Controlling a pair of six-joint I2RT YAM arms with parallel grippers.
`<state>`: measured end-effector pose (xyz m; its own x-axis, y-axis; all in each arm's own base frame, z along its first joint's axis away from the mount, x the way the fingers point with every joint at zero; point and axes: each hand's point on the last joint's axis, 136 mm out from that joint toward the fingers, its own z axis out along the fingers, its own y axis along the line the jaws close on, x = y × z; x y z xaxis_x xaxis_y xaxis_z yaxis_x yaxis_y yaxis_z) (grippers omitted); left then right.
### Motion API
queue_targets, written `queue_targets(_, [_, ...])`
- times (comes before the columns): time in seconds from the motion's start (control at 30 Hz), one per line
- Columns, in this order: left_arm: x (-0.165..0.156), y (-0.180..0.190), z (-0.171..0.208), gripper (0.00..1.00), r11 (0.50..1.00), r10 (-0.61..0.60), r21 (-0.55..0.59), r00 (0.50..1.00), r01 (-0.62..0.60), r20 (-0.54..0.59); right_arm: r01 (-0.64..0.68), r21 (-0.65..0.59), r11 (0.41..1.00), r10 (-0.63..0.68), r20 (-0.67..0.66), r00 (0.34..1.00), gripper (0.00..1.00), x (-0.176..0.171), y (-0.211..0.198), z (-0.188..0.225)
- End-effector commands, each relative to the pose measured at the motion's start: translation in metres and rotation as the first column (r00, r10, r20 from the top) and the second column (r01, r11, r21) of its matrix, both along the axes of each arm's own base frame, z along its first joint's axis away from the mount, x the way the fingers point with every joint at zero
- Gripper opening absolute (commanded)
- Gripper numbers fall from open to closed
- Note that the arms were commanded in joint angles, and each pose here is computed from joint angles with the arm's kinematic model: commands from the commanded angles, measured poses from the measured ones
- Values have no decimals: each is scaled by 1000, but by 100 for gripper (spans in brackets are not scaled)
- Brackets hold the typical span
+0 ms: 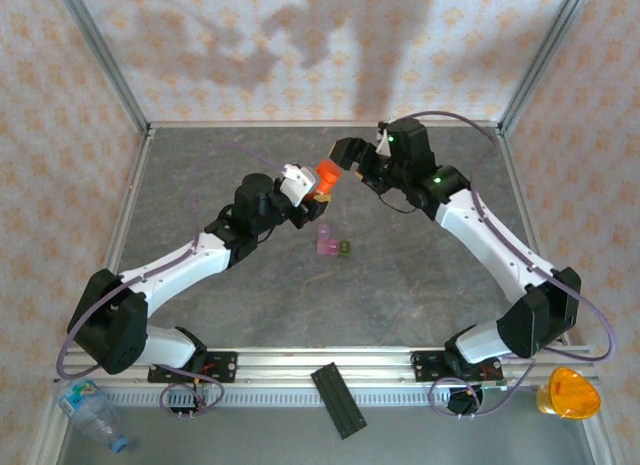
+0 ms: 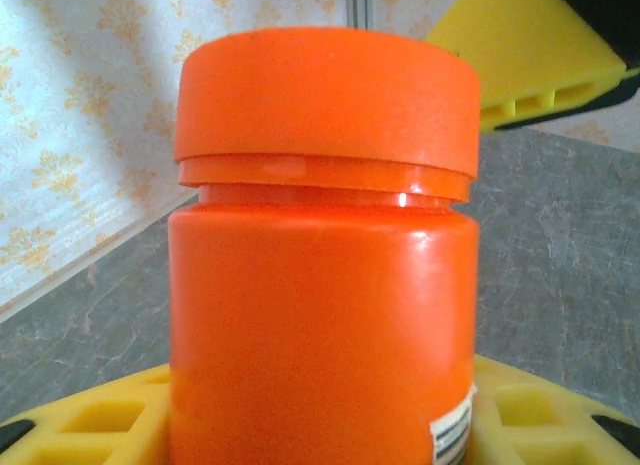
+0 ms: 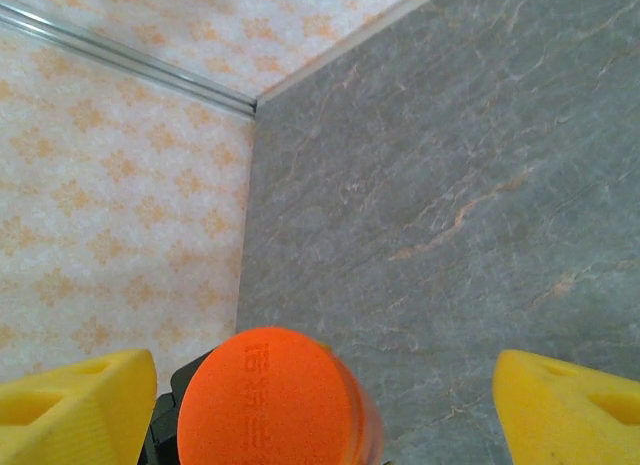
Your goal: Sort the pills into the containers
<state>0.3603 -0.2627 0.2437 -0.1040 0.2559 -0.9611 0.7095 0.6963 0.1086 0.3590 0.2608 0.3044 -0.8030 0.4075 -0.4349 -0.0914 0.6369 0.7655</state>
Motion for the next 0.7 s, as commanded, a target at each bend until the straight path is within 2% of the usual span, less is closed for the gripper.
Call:
queue_targets(0.0, [6,-5,22,0,1000,-2,-18,997,4,76,11,3,1000,-11,6,1000,86,0,9,7])
queue_targets(0.23, [7,-6,24,0,999,-1,-32,997,3,78,-17,-7,1000,17,-5,1000,83,-2,24,0])
queue_targets(0.43, [7,-7,23,0,999,-5,-36,997,7,75,-29,-6,1000,29,-1,1000,74,-1,27,2])
queue_targets(0.57, [8,-7,23,0,999,-4,-40,997,7,75,-42,-5,999,42,-1,999,63,-1,30,1])
queue_targets(0.67, [8,-8,25,0,999,-6,-45,997,9,74,-58,-3,998,58,5,998,59,-3,33,3])
